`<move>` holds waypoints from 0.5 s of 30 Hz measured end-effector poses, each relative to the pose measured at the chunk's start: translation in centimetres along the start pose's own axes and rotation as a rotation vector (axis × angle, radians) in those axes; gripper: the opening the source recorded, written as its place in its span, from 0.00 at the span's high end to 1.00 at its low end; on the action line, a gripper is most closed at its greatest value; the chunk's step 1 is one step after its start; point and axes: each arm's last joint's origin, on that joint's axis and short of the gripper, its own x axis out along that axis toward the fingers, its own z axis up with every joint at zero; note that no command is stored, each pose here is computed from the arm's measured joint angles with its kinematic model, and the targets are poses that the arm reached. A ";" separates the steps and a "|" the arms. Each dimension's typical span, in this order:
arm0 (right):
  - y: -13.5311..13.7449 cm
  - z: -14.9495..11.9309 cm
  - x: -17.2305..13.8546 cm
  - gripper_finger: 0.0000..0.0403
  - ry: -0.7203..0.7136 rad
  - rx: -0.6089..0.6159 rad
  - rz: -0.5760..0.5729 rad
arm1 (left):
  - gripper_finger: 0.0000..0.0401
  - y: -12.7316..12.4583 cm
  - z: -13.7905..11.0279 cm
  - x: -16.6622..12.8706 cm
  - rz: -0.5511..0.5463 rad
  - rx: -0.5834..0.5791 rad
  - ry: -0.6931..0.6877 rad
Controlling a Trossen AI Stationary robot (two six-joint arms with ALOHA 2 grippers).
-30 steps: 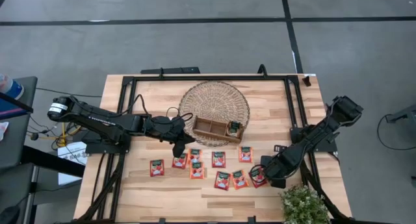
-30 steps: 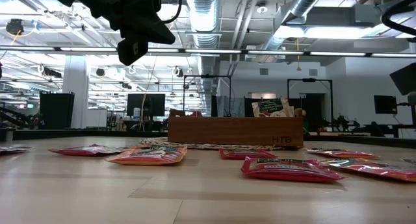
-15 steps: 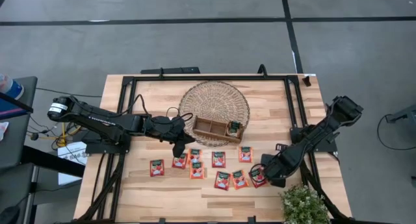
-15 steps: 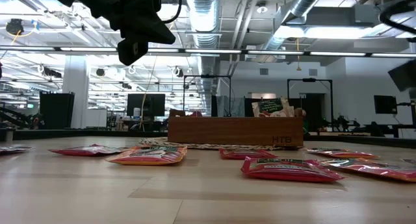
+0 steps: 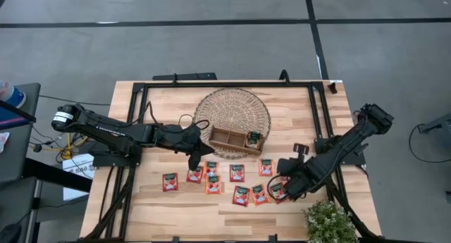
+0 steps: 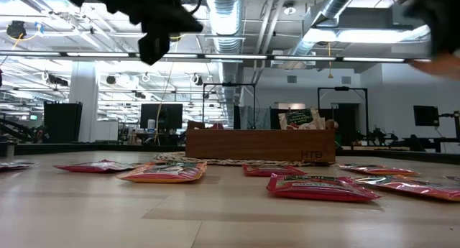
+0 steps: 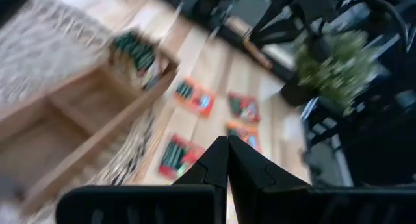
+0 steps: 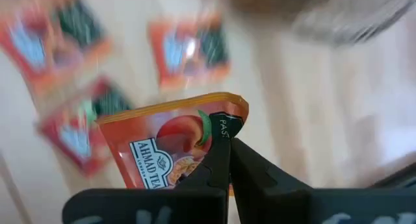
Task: Pick & Place Tea
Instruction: Put the orange tea bag into the middle section of the wooden organizer
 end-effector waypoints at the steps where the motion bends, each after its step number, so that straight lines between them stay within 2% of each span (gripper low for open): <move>1: -0.2 0.6 -0.6 1.00 -0.042 0.016 -0.016 | 1.00 -0.2 0.2 0.0 -0.018 -0.002 -0.025; 8: -2.7 5.5 -3.4 1.00 -0.285 0.060 -0.139 | 1.00 -1.4 1.9 -0.3 -0.161 -0.043 -0.187; 15: -4.2 10.9 -3.4 1.00 -0.368 -0.043 -0.283 | 1.00 -1.5 2.4 -0.4 -0.192 -0.131 -0.226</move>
